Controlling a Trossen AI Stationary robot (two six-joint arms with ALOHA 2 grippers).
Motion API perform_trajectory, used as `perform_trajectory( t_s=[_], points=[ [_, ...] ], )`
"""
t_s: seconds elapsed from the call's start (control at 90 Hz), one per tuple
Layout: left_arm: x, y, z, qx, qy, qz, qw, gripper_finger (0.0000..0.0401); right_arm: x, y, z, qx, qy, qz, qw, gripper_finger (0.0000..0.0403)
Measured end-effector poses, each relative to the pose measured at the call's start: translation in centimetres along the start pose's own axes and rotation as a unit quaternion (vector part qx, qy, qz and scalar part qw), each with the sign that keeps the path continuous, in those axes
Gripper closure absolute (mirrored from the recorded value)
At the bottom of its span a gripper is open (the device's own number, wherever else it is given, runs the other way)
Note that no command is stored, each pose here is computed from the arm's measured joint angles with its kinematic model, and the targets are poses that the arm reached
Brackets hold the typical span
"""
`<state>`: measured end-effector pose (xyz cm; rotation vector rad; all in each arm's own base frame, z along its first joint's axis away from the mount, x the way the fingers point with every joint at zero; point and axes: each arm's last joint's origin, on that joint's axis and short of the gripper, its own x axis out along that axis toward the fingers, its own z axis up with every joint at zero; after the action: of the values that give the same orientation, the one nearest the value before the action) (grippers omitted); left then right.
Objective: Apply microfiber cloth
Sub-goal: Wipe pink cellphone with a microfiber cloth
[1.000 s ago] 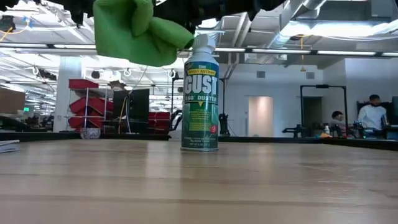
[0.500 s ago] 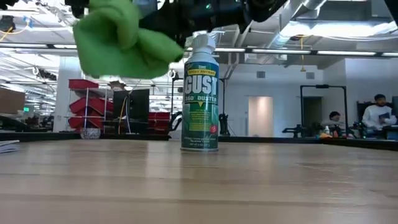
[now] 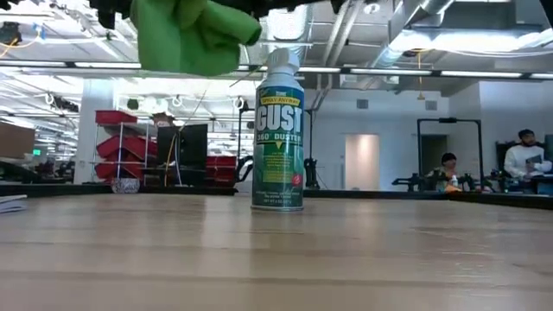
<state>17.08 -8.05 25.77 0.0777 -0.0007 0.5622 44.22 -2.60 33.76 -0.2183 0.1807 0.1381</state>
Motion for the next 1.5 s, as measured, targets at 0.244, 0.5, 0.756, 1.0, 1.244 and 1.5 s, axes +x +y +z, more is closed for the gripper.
perform_trajectory(
  t_s=[0.244,0.5,0.756,1.0,1.244,1.5],
  points=[
    [0.0,0.0,-0.8,0.008,0.020,0.020,1.000,0.0399,-0.8,-0.6,3.0,-0.027,-0.001,-0.008,1.000,0.0403],
    [-1.1,-0.5,-1.0,0.050,0.024,0.006,0.998,0.0399,-4.8,0.3,5.2,-0.066,0.047,-0.059,0.995,0.0403],
    [-2.5,-0.2,-1.2,0.070,0.033,-0.015,0.997,0.0399,-11.5,1.9,3.7,-0.055,0.073,-0.064,0.994,0.0403],
    [-3.3,1.0,-1.7,0.070,0.054,-0.048,0.995,0.0399,-19.8,4.4,-1.1,0.003,0.076,-0.107,0.991,0.0403],
    [-3.5,1.2,-2.1,0.084,0.069,-0.064,0.992,0.0399,-24.4,6.7,-8.2,0.084,0.068,-0.149,0.983,0.0403],
    [-3.5,1.4,-2.5,0.083,0.078,-0.064,0.991,0.0399,-24.5,9.1,-14.7,0.142,0.083,-0.140,0.977,0.0403]
  ],
)
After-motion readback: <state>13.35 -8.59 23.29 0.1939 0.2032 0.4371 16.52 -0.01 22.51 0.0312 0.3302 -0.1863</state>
